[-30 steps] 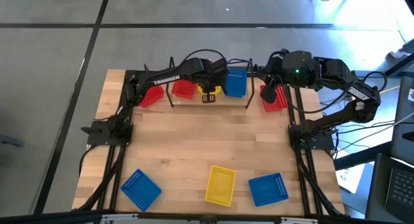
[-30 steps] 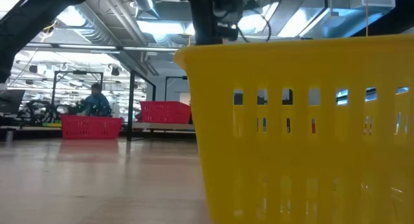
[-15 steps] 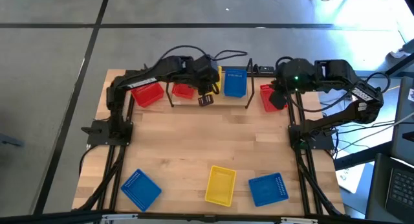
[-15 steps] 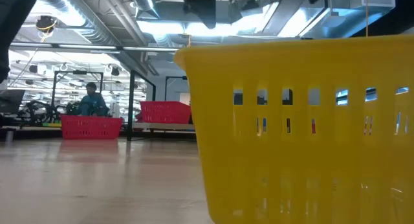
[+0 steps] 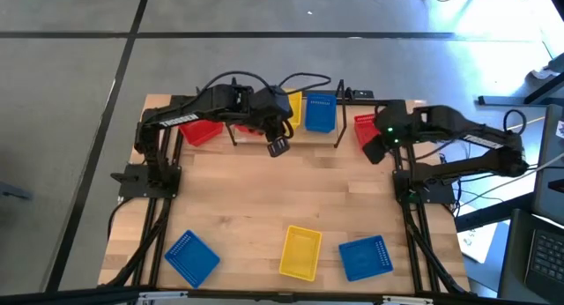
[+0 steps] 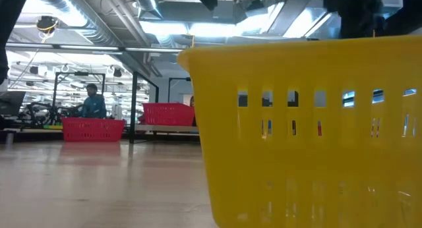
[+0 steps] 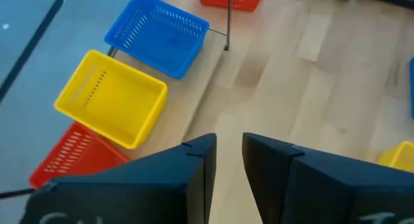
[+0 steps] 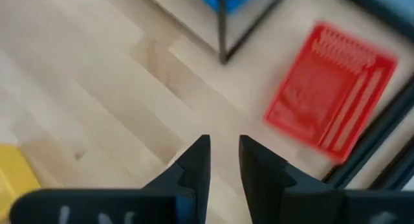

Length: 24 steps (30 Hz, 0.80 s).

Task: Stack baskets on shelf by color
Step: Stack the right red bin on the red bin on the shelf

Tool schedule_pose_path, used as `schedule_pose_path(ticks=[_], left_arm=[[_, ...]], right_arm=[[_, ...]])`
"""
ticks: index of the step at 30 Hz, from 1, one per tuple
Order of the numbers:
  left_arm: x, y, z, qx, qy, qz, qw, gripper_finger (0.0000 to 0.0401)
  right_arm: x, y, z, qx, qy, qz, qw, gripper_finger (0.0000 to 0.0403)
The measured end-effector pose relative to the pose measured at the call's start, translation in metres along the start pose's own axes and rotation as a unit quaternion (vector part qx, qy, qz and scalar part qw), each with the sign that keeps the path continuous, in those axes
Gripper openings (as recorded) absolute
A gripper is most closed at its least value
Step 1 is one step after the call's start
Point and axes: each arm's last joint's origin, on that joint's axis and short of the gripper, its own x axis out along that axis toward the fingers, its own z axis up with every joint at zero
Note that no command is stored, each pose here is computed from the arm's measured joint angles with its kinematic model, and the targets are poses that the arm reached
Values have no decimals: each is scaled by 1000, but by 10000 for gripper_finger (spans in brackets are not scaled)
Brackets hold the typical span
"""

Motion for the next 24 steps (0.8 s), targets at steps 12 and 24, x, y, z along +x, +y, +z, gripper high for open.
schedule_pose_path(ticks=[12, 24], left_arm=[[-4, -16, -4, -7, 0, -16, 1000, 67], [-5, -21, -5, 37, -1, -21, 999, 67]], right_arm=[[97, -23, -8, 78, 100, -57, 990, 79], [143, -45, 5, 84, 69, -76, 991, 79]])
